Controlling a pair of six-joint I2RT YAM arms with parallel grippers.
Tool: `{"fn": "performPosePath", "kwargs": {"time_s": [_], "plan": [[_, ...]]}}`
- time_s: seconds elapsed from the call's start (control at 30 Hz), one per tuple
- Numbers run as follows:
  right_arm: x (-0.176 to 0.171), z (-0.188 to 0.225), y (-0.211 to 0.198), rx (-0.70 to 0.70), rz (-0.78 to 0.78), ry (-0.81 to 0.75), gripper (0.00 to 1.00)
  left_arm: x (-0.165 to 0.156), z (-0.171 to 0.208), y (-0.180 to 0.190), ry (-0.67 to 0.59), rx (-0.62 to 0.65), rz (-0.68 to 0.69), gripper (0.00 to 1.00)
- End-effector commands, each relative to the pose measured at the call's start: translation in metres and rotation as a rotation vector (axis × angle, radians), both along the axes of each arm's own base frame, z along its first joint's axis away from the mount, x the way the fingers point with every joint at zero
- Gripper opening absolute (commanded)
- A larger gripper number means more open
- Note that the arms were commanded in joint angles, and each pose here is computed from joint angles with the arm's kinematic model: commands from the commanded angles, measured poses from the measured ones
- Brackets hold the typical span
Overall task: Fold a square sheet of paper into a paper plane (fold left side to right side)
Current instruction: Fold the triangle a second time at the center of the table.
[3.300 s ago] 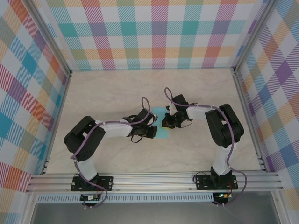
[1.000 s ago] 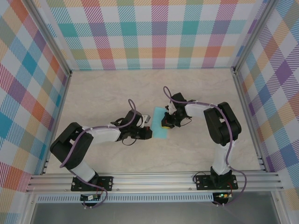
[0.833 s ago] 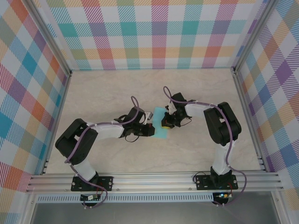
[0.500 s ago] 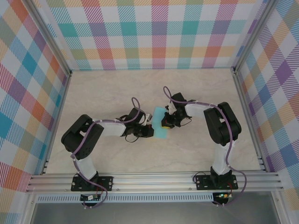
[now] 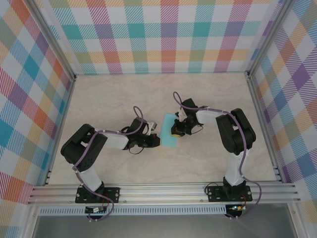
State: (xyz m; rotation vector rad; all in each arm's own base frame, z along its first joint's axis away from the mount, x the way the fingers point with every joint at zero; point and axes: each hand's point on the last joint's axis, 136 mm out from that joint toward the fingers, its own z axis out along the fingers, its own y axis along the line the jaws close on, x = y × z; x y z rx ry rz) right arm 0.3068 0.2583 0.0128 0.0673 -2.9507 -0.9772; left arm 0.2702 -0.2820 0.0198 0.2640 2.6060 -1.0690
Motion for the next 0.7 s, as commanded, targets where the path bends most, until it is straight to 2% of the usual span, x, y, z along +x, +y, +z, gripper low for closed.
{"fn": "performPosePath", "kwargs": {"time_s": [0.0, 0.17, 0.27, 0.4, 0.5, 0.67], "plan": [[-0.022, -0.044, -0.027, -0.17, 0.002, 0.078, 0.0, -0.021, -0.03, 0.036, 0.108, 0.113, 0.063, 0.0], [-0.008, -0.015, -0.004, -0.024, 0.015, 0.006, 0.03, -0.018, -0.012, 0.038, 0.079, 0.088, 0.067, 0.0], [0.006, 0.016, 0.007, 0.044, 0.021, -0.078, 0.13, -0.011, 0.007, 0.039, 0.042, 0.064, 0.081, 0.0], [0.011, 0.061, 0.009, 0.086, 0.013, -0.162, 0.29, 0.0, 0.034, 0.038, -0.009, 0.037, 0.108, 0.21], [0.004, 0.08, -0.002, 0.056, 0.01, -0.207, 0.43, 0.011, 0.053, 0.029, -0.043, -0.01, 0.112, 0.36], [-0.015, 0.087, -0.029, -0.032, -0.009, -0.256, 0.61, 0.03, 0.06, 0.014, -0.067, -0.052, 0.107, 0.48]]}}
